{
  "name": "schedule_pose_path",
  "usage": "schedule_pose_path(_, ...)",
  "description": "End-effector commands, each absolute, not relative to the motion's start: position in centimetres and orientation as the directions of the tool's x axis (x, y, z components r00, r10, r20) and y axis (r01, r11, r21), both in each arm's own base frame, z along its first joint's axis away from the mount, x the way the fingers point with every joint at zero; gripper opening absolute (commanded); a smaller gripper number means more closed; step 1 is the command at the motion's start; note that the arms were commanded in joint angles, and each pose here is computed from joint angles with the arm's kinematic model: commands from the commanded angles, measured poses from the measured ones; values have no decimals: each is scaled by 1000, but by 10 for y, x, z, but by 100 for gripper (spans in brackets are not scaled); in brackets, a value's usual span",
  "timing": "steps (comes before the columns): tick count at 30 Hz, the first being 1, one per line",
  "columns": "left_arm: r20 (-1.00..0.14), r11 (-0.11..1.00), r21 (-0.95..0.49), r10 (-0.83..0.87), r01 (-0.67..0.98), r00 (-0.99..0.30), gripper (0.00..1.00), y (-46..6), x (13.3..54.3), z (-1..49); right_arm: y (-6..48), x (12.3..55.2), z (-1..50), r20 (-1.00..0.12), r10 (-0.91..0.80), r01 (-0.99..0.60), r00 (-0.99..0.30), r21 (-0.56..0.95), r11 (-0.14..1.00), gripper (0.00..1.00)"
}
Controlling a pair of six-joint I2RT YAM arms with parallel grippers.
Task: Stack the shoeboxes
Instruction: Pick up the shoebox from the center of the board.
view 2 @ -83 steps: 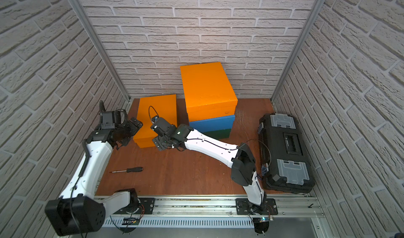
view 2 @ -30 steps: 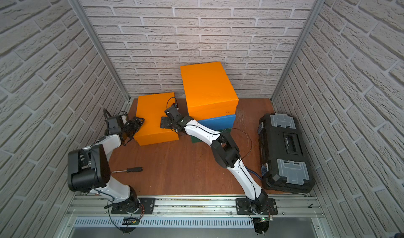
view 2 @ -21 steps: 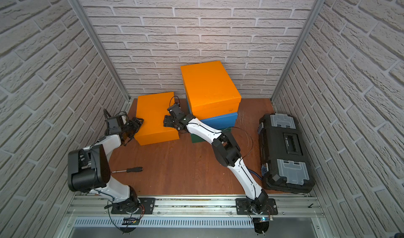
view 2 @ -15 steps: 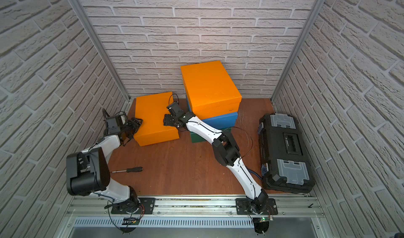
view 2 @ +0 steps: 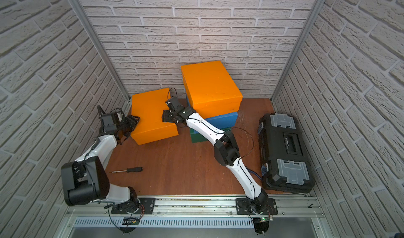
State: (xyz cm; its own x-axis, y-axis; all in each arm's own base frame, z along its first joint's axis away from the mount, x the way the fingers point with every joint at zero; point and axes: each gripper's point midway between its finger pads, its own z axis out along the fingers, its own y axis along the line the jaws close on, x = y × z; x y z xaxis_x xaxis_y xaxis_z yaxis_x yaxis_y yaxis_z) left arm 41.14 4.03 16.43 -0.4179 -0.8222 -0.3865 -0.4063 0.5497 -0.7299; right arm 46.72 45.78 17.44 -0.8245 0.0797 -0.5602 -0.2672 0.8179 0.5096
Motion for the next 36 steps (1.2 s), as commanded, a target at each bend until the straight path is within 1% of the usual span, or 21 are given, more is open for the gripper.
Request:
schedule_pose_path(1, -394, 503, -862, -741, -61, -544, 69, -36, 416, 258, 573, 343, 230, -552, -150, -550, -821, 692, 468, 34)
schedule_pose_path(5, -427, 521, -852, -737, -40, -524, 69, -35, 407, 279, 577, 334, 246, -569, -151, -570, -809, 694, 440, 30)
schedule_pose_path(12, -457, 542, -840, -737, -30, -498, 69, -33, 394, 298, 585, 313, 273, -601, -172, -614, -781, 688, 387, 23)
schedule_pose_path(19, -483, 546, -838, -738, 4, -472, 69, -37, 384, 323, 583, 296, 301, -642, -182, -660, -744, 665, 350, 11)
schedule_pose_path(23, -509, 556, -830, -722, 44, -469, 69, -47, 377, 344, 582, 288, 314, -664, -187, -683, -724, 652, 328, 7)
schedule_pose_path(26, -534, 570, -818, -706, 74, -465, 68, -54, 372, 361, 581, 282, 324, -680, -192, -701, -708, 640, 314, 6)
schedule_pose_path(36, -589, 591, -793, -682, 149, -433, 68, -71, 353, 405, 563, 259, 366, -752, -207, -774, -626, 570, 276, 4)
